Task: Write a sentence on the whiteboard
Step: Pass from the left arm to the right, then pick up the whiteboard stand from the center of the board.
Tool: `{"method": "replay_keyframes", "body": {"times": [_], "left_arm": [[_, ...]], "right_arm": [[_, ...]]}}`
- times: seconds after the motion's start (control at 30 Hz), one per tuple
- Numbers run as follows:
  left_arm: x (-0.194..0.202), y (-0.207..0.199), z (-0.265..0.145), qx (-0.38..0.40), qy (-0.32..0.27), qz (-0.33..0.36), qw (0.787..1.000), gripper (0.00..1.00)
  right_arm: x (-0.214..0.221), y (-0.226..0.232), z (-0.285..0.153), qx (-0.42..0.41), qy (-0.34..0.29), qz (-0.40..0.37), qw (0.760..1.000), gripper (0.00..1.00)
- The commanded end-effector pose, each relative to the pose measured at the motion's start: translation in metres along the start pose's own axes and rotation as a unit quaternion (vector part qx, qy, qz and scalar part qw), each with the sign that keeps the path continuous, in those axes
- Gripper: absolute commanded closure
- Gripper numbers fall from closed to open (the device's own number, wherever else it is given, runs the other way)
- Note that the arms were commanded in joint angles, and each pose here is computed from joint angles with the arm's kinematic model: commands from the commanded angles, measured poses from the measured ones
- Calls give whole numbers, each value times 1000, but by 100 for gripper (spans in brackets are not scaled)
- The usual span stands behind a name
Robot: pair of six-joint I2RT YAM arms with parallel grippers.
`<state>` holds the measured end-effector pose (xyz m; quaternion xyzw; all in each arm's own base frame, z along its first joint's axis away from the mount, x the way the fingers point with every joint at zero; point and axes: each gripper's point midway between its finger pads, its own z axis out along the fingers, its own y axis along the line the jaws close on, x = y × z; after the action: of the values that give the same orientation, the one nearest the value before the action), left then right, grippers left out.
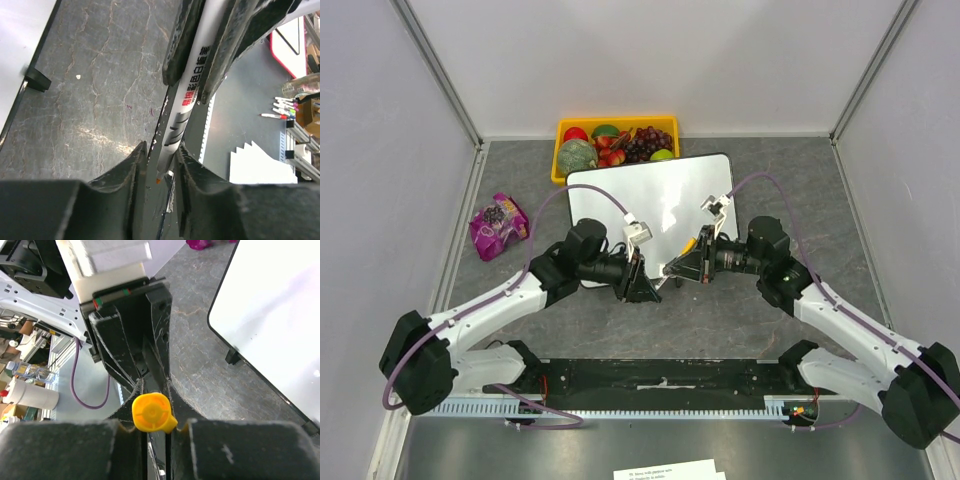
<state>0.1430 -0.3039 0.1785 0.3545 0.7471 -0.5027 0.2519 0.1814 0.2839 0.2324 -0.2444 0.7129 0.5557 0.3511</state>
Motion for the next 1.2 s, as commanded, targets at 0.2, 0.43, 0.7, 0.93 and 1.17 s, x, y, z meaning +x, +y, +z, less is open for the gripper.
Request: {"method": "replay_keyframes", "body": {"times": [0.2,0.43,0.7,0.93,1.17], "left_arm": [[-26,-18,-4,11,-28,36,999,98],[-18,-28,-14,20,-1,41,999,98],[-15,-34,-15,33,11,40,999,98],[-13,-35,-14,37,15,39,998,98],[-12,-35,-13,40,18,40,998,98]], "right_arm": [[-7,10,0,-25,-6,-23,999,72],[-5,24,-1,-68,13,-33,997,35],[-9,29,1,-87,8,-22,996,42],[-8,31,2,-97,17,-22,995,52],[-5,29,1,-92,22,-23,995,73]]}}
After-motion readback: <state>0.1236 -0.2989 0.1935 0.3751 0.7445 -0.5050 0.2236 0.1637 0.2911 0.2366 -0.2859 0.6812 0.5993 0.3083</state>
